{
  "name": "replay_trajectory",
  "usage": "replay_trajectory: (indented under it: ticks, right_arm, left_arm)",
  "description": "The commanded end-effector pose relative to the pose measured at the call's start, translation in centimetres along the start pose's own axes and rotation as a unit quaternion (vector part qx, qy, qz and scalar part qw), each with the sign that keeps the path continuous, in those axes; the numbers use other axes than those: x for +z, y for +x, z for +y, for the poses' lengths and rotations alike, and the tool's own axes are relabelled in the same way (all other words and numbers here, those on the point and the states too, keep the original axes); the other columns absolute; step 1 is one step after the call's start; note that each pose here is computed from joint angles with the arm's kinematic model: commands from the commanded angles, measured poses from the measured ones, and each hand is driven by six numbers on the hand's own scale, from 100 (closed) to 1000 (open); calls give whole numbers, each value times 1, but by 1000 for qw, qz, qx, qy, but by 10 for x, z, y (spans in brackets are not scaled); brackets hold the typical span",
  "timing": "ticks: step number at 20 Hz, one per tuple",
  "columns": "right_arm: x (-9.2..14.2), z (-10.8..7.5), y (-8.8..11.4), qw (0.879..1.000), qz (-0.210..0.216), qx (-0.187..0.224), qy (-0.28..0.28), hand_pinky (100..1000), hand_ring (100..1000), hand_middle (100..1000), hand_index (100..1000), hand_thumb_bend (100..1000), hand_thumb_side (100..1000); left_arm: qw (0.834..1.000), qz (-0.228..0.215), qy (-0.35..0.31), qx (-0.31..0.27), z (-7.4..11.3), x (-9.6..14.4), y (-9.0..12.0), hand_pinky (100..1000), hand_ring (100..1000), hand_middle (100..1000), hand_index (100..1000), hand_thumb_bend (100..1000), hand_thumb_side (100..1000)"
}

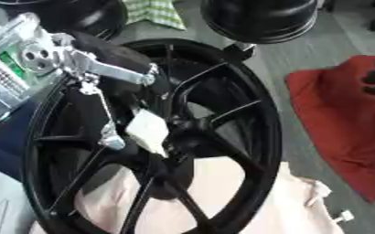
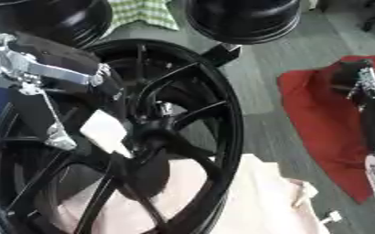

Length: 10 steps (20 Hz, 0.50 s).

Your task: Pull the pin out of the wheel hub.

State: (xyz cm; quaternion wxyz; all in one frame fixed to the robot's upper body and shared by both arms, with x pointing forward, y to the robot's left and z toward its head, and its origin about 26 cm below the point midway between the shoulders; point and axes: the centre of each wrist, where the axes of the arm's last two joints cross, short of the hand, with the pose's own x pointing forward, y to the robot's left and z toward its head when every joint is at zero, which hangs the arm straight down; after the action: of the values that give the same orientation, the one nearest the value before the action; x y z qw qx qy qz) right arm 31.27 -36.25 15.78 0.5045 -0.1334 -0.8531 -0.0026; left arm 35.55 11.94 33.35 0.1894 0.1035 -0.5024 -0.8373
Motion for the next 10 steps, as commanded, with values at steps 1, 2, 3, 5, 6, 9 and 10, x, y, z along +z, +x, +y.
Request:
replay_trajectory:
  ticks: [1,2,3,5,6,9,10]
  right_arm:
    - [-3,-4,7,1000,-13,4,-1,732,707,624,726,100,793]
    - [-3,-4,7,1000,-13,4,-1,732,707,624,726,100,793]
    - [-3,-4,7,1000,-12,4,-1,732,707,624,726,100,793]
    - [-3,-3,6,1000,-13,3,-2,732,707,624,726,100,793]
    - [-3,-3,6,1000,-12,3,-2,732,707,624,726,100,793]
    - [-3,-3,6,1000,-13,2,-3,732,707,624,726,100,793]
    - [-3,-3,6,1000,-13,1,-3,732,707,624,726,100,793]
  left_arm:
    - [1000,2,14,-19,9,10,5,714,649,551,663,351,100]
    - [1000,-1,17,-20,10,11,6,710,643,544,656,345,100]
    - [1000,-3,19,-21,11,12,7,701,624,512,620,307,100]
    - [999,-5,23,-28,12,14,11,678,582,423,513,238,100]
    - [999,-5,25,-32,13,16,12,672,574,404,492,229,100]
    - [999,-2,28,-46,14,18,15,655,549,363,439,181,100]
    - [998,-1,29,-50,14,19,16,647,534,340,410,164,100]
